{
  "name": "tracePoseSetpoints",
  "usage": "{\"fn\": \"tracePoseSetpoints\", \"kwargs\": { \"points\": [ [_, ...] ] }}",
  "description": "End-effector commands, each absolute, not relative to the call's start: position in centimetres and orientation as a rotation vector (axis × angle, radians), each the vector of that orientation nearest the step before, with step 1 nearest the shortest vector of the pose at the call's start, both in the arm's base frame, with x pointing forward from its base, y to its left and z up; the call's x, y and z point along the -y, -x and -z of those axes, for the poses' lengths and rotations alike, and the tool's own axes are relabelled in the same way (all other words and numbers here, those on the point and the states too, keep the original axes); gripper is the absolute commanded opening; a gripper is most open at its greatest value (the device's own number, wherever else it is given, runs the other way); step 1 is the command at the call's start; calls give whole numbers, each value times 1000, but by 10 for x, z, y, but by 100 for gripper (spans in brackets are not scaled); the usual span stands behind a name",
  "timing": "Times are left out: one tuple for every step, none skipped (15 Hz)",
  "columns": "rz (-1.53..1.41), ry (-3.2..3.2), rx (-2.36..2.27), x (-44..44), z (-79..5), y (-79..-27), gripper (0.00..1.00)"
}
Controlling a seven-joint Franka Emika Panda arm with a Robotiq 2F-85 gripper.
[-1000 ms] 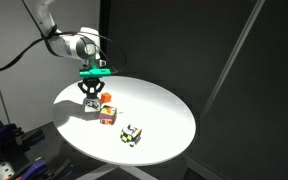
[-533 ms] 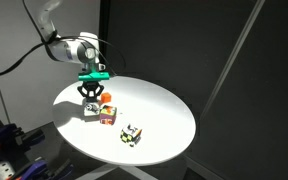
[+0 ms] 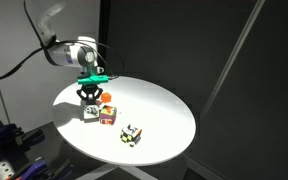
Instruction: Move the light blue cube to the left
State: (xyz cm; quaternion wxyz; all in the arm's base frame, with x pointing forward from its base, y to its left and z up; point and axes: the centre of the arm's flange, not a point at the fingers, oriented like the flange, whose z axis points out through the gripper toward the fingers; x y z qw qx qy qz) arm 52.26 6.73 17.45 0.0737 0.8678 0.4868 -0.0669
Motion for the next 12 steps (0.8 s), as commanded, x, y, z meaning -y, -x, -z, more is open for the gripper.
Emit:
{"fn": "tracePoseSetpoints", "kwargs": {
  "points": [
    [186,-2600,-1423,-67,-173,-525,51],
    [187,-2607,-1413,-67,-174,-525,57],
    [189,-2620,-1388,-66,-176,-525,66],
    [182,-2629,-1362,-66,-177,-526,74],
    [186,-2651,-1316,-66,-179,-527,83],
    [190,-2677,-1265,-65,-181,-528,92],
    [182,-2702,-1210,-64,-183,-530,98],
    [175,-2720,-1158,-63,-185,-531,100],
    [172,-2739,-1111,-62,-186,-533,100],
    [169,-2759,-1053,-60,-188,-534,100],
    [158,-2779,-992,-59,-190,-536,100],
    [152,-2800,-928,-57,-192,-537,100]
  ]
}}
